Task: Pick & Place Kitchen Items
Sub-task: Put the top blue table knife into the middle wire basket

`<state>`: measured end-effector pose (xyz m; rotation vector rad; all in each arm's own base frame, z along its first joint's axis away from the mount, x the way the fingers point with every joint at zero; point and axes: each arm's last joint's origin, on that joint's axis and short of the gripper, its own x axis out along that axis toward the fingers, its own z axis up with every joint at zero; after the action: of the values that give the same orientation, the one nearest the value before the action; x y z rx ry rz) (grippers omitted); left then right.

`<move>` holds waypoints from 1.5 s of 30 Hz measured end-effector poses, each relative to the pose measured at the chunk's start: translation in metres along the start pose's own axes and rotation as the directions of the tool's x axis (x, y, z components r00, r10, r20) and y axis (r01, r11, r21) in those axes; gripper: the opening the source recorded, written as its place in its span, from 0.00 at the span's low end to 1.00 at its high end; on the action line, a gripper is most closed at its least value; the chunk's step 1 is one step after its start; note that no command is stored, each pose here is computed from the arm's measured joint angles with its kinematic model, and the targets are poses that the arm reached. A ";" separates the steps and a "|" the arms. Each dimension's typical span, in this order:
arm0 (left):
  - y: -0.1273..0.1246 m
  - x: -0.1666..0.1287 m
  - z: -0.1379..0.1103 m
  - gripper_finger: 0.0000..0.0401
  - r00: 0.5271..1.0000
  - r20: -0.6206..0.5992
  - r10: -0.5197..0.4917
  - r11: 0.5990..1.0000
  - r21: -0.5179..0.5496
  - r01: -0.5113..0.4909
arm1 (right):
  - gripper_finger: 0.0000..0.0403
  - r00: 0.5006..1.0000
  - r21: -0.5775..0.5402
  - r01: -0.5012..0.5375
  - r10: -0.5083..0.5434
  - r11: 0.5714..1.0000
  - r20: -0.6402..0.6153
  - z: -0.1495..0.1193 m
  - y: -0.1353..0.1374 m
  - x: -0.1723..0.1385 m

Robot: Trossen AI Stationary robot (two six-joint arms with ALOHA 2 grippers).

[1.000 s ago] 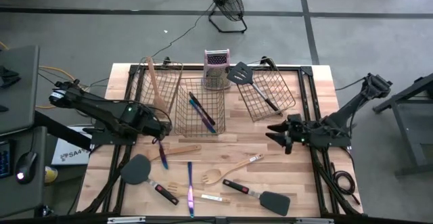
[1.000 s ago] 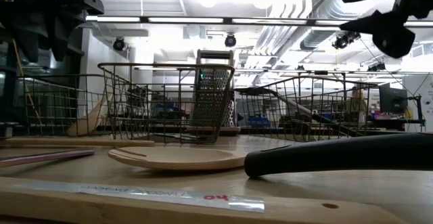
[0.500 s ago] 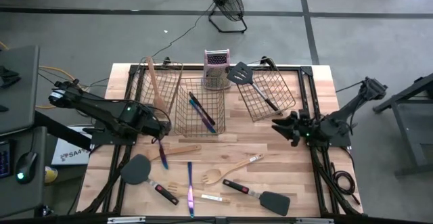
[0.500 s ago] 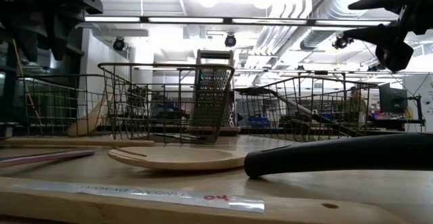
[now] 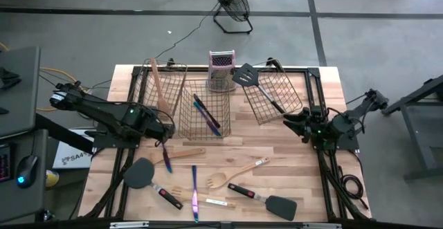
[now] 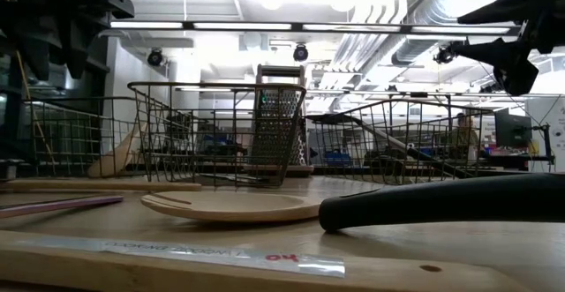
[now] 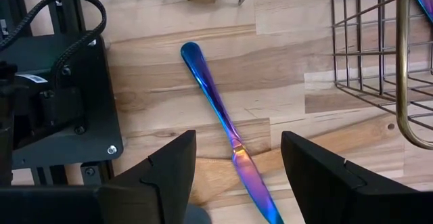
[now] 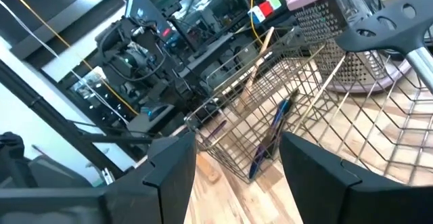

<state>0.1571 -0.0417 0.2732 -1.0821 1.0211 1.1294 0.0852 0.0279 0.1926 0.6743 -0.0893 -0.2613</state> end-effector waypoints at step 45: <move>0.000 0.000 0.001 0.53 1.000 0.017 -0.003 1.000 -0.007 0.004 | 0.51 0.994 -0.344 -0.001 -0.038 0.939 -0.106 -0.007 -0.013 -0.001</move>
<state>0.1573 -0.0411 0.2733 -1.0775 1.0021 1.1383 0.0824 0.0227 0.1786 0.3396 0.0698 -0.2495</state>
